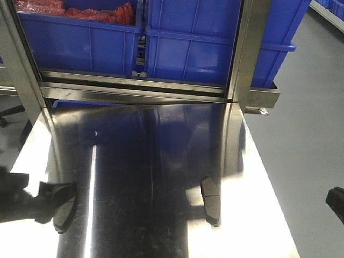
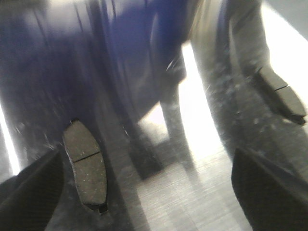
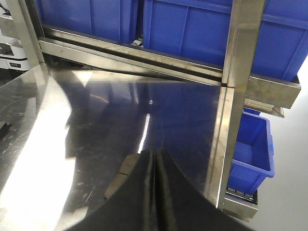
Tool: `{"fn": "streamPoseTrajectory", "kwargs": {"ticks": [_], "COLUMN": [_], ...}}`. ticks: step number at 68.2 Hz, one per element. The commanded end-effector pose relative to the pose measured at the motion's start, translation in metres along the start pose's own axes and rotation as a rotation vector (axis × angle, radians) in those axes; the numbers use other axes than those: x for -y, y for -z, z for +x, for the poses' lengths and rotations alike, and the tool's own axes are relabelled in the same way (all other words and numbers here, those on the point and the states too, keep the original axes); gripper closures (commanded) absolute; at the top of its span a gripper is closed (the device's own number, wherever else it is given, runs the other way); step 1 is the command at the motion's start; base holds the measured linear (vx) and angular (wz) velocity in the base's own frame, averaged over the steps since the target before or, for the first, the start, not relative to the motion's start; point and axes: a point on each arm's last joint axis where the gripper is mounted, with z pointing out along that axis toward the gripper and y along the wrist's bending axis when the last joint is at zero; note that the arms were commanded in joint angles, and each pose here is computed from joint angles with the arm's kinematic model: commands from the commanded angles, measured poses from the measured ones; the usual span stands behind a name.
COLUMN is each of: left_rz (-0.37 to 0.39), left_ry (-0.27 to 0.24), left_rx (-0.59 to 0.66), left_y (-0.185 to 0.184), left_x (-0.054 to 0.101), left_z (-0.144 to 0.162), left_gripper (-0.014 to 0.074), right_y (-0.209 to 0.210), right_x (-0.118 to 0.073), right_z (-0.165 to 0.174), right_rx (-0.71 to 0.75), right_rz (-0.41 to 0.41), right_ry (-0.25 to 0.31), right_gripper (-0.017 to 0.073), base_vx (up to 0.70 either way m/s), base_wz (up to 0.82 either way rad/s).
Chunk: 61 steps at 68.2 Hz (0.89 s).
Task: Move and align brake pads A on conveyor
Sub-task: 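Close the left gripper on the dark grey brake pad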
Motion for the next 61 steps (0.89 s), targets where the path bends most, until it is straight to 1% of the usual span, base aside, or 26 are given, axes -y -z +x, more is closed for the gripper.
{"fn": "streamPoseTrajectory", "kwargs": {"ticks": [1, 2, 4, 5, 8, 9, 12, 17, 23, 26, 33, 38, 61], "left_rz": [-0.04, -0.051, -0.074, -0.091, -0.126, -0.136, -0.165, -0.192, -0.206, -0.215, -0.233, -0.242, -0.258], "left_ry": [0.047, 0.063, 0.071, 0.064, 0.077, 0.091, 0.096, 0.134, 0.176, 0.187, 0.2, 0.204, 0.219], "left_rx": [-0.028, -0.043, -0.069, -0.085, -0.118, -0.124, -0.154, -0.189, -0.246, -0.297, -0.418, -0.471, -0.548], "left_y": [-0.02, -0.023, -0.029, -0.032, -0.042, -0.044, -0.052, -0.06, -0.073, -0.08, -0.096, -0.106, -0.131], "left_x": [-0.003, -0.004, -0.007, -0.009, -0.013, -0.014, -0.017, -0.02, -0.021, -0.023, -0.026, -0.028, -0.035], "left_z": [-0.027, -0.029, -0.033, -0.034, -0.04, -0.041, -0.044, -0.051, -0.055, -0.054, -0.051, -0.049, -0.037], "left_gripper": [-0.0051, -0.0051, -0.0049, -0.0048, -0.0048, -0.0048, -0.0048, -0.0048, -0.0047, -0.0045, -0.0045, -0.0043, -0.0025], "right_y": [0.001, 0.001, 0.001, 0.001, 0.001, 0.001, 0.001, 0.001, 0.001, 0.001, 0.001, 0.001, 0.001], "right_x": [0.001, 0.001, 0.001, 0.001, 0.001, 0.001, 0.001, 0.001, 0.001, 0.001, 0.001, 0.001, 0.001], "right_z": [-0.014, -0.014, -0.014, -0.014, -0.014, -0.014, -0.014, -0.014, -0.014, -0.014, -0.014, -0.014, -0.014], "right_rx": [0.087, 0.087, 0.087, 0.087, 0.087, 0.087, 0.087, 0.087, 0.087, 0.087, 0.087, 0.087, 0.087], "right_rz": [0.015, 0.015, 0.015, 0.015, 0.015, 0.015, 0.015, 0.015, 0.015, 0.015, 0.015, 0.015, 0.015], "right_ry": [0.003, 0.003, 0.003, 0.003, 0.003, 0.003, 0.003, 0.003, 0.003, 0.003, 0.003, 0.003, 0.003], "right_gripper": [0.0565, 0.0565, 0.0565, 0.0565, 0.0565, 0.0565, 0.0565, 0.0565, 0.0565, 0.0565, 0.0565, 0.0565, 0.0565], "base_vx": [0.0, 0.0, 0.0, 0.0, 0.0, 0.0, 0.0, 0.0, 0.0, 0.0, 0.0, 0.0, 0.0], "base_wz": [0.0, 0.0, 0.0, 0.0, 0.0, 0.0, 0.0, 0.0, 0.0, 0.0, 0.0, 0.0, 0.0]}}
